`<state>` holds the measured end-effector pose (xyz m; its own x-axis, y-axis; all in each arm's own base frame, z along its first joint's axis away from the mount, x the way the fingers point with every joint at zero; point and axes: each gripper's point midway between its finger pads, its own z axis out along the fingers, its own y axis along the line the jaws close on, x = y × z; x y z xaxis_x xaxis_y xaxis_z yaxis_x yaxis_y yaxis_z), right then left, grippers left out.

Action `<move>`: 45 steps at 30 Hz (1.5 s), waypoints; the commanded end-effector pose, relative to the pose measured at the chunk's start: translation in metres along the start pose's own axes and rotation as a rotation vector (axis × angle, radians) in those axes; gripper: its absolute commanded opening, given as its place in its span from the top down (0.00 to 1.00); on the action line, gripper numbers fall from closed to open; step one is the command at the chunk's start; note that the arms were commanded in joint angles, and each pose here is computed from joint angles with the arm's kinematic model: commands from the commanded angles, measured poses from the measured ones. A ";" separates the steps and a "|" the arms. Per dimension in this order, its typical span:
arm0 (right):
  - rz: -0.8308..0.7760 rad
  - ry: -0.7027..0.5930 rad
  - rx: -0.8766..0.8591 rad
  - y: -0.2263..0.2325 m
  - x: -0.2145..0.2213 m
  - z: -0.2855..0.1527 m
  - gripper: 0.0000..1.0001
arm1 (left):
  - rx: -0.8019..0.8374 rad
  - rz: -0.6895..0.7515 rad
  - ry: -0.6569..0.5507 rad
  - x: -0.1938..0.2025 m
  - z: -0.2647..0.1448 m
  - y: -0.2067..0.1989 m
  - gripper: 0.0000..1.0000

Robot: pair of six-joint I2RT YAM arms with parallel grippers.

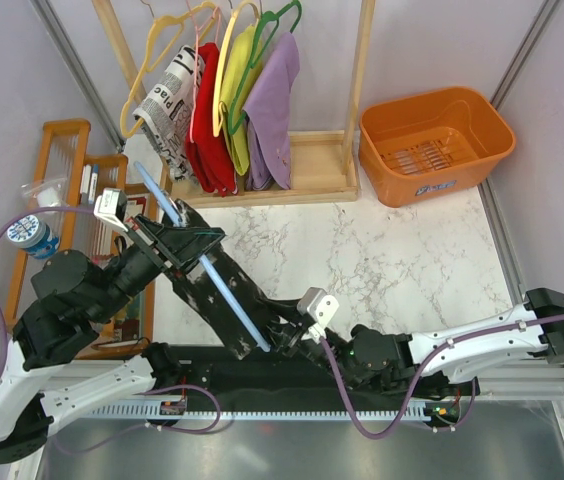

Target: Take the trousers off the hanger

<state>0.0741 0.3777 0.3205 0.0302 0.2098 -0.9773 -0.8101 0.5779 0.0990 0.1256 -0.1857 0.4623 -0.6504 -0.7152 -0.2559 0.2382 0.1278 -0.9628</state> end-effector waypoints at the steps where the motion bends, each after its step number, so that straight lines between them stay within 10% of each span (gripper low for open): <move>1: 0.103 -0.113 0.086 -0.012 -0.032 0.006 0.64 | 0.192 -0.103 0.028 -0.002 -0.016 -0.050 0.98; 10: 0.118 -0.117 0.117 -0.016 -0.045 0.010 1.00 | 0.184 -0.115 0.020 -0.003 -0.019 -0.042 0.98; 45: 0.251 -0.156 0.192 -0.044 -0.172 0.003 1.00 | -0.172 0.019 -0.140 -0.015 -0.040 0.094 0.98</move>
<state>0.0930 0.3589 0.3892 -0.0332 0.1765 -0.9837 -0.7235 0.6748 0.1455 0.1252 -0.1450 0.3957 -0.5676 -0.7927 -0.2223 0.1499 0.1660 -0.9747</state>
